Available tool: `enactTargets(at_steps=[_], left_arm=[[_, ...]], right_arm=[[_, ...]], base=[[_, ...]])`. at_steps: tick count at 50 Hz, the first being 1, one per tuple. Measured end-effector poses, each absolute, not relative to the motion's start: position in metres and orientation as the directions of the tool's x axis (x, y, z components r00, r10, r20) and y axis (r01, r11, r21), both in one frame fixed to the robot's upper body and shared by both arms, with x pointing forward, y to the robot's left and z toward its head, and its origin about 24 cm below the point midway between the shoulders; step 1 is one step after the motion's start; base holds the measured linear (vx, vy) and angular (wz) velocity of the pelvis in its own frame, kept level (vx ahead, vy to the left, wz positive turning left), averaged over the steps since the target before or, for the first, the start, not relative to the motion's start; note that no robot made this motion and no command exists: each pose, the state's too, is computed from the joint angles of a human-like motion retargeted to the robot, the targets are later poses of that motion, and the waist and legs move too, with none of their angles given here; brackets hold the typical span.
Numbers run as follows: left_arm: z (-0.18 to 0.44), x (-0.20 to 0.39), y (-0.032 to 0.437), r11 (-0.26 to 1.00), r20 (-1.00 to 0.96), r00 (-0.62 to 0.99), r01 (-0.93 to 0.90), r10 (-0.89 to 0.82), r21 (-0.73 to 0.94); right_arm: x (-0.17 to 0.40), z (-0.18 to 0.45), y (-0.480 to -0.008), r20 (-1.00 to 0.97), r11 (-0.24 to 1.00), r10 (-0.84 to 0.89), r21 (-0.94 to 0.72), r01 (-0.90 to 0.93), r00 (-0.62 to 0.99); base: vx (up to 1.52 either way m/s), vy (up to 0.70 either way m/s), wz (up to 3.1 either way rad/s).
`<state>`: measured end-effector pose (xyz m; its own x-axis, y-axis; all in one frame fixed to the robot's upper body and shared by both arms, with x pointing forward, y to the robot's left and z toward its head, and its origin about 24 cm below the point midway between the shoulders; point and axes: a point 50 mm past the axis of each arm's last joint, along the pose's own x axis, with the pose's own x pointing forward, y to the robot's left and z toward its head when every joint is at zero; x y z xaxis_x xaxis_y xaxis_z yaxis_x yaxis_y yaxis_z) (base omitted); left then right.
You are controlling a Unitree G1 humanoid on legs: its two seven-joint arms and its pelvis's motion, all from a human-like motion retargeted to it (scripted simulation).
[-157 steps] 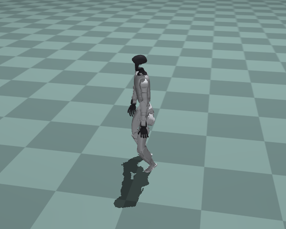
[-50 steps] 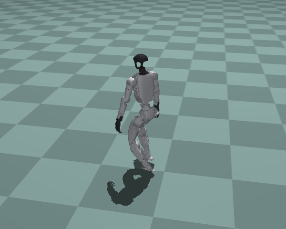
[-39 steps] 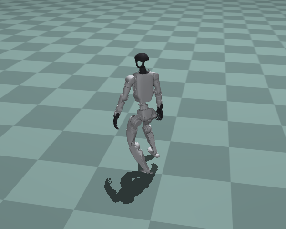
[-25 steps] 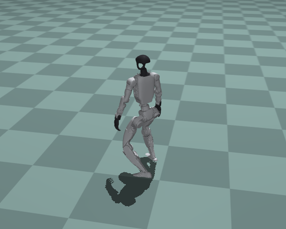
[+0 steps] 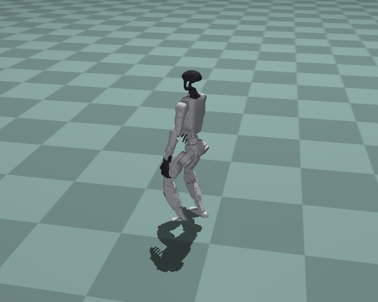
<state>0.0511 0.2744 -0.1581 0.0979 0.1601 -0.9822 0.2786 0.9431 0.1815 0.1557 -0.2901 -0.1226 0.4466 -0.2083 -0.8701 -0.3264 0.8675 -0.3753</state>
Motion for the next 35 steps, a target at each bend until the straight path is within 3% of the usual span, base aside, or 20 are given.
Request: enactTargets(at_steps=[6, 12, 23, 30, 35], left_arm=[[-0.154, 0.067, 0.277, 0.913, -0.97, 0.167, 0.34, 0.178, 0.226], [-0.146, 0.097, 0.281, 0.857, -0.947, 0.267, 0.431, 0.176, 0.281], [-0.135, 0.162, 0.231, 0.764, -0.881, 0.473, 0.561, 0.019, 0.318], [-0.121, 0.197, 0.206, 0.674, -0.821, 0.566, 0.633, -0.07, 0.379], [-0.124, 0.192, 0.213, 0.67, -0.833, 0.552, 0.63, -0.031, 0.393]], right_arm=[[0.154, -0.126, -0.279, -0.871, 0.854, -0.166, -0.362, -0.375, 0.463], [0.122, -0.139, -0.278, -0.908, 0.843, -0.179, -0.34, -0.416, 0.38], [0.049, -0.156, -0.28, -0.948, 0.874, -0.257, -0.31, -0.373, 0.187], [0.049, -0.161, -0.266, -0.958, 0.893, -0.225, -0.277, -0.354, 0.181], [0.062, -0.163, -0.252, -0.96, 0.9, -0.178, -0.248, -0.358, 0.218]], base=[[-0.14, -0.08, 0.93], [-0.14, -0.08, 0.83], [-0.21, -0.02, 0.84], [-0.37, 0.08, 1.11], [-0.37, 0.14, 1.4]])
